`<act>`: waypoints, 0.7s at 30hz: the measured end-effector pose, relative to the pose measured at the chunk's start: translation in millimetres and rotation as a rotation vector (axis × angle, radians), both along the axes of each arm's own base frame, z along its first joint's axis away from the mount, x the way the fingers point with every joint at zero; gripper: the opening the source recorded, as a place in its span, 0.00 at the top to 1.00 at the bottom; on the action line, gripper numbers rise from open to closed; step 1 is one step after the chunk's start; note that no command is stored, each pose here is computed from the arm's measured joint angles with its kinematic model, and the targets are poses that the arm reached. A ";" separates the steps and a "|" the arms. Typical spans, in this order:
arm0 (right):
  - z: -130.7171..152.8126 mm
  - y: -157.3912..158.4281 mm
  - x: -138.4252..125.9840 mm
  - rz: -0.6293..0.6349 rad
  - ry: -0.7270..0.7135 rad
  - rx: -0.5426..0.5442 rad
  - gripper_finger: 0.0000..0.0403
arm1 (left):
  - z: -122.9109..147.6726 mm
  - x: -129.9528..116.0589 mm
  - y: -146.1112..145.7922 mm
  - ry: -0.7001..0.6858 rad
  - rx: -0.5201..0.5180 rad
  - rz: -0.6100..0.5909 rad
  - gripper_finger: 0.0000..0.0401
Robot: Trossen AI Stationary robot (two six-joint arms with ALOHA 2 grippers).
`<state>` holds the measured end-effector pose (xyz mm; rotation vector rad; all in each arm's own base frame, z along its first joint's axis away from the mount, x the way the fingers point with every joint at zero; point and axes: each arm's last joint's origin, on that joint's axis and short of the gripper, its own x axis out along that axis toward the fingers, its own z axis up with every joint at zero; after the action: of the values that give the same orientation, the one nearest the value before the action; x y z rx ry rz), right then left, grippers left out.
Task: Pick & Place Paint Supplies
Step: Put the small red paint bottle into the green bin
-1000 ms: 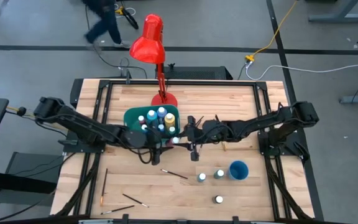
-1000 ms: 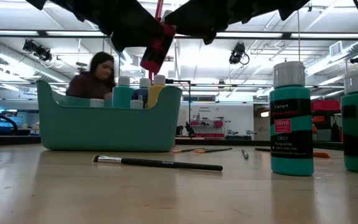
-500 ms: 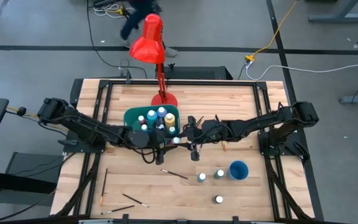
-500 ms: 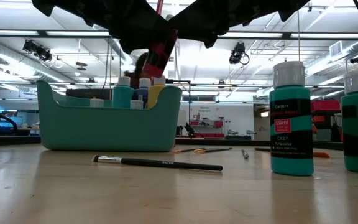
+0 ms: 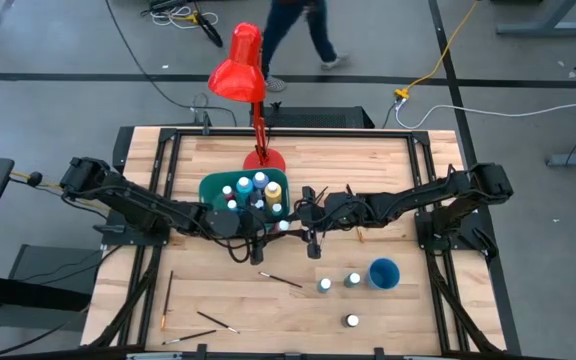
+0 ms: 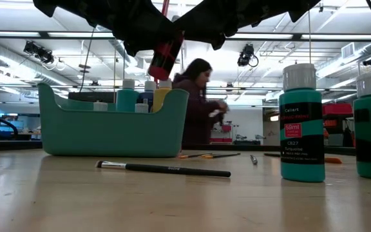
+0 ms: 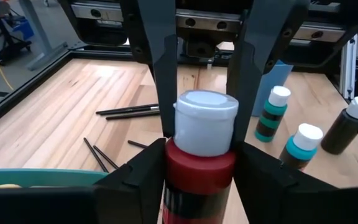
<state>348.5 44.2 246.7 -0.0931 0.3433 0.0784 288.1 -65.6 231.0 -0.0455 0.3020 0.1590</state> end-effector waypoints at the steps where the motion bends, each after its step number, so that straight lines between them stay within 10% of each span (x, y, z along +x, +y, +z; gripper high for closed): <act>1: 0.0 0.0 0.0 0.000 0.000 0.000 0.67 | -0.1 0.0 0.0 0.001 0.000 0.000 0.56; 21: 1.4 0.9 0.5 0.035 -0.017 -0.016 0.48 | -0.4 -0.1 -1.3 0.007 -0.048 -0.035 0.62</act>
<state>349.0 45.2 248.0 -0.1155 0.3254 0.1099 288.0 -66.9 230.6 -0.0869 0.3137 0.1176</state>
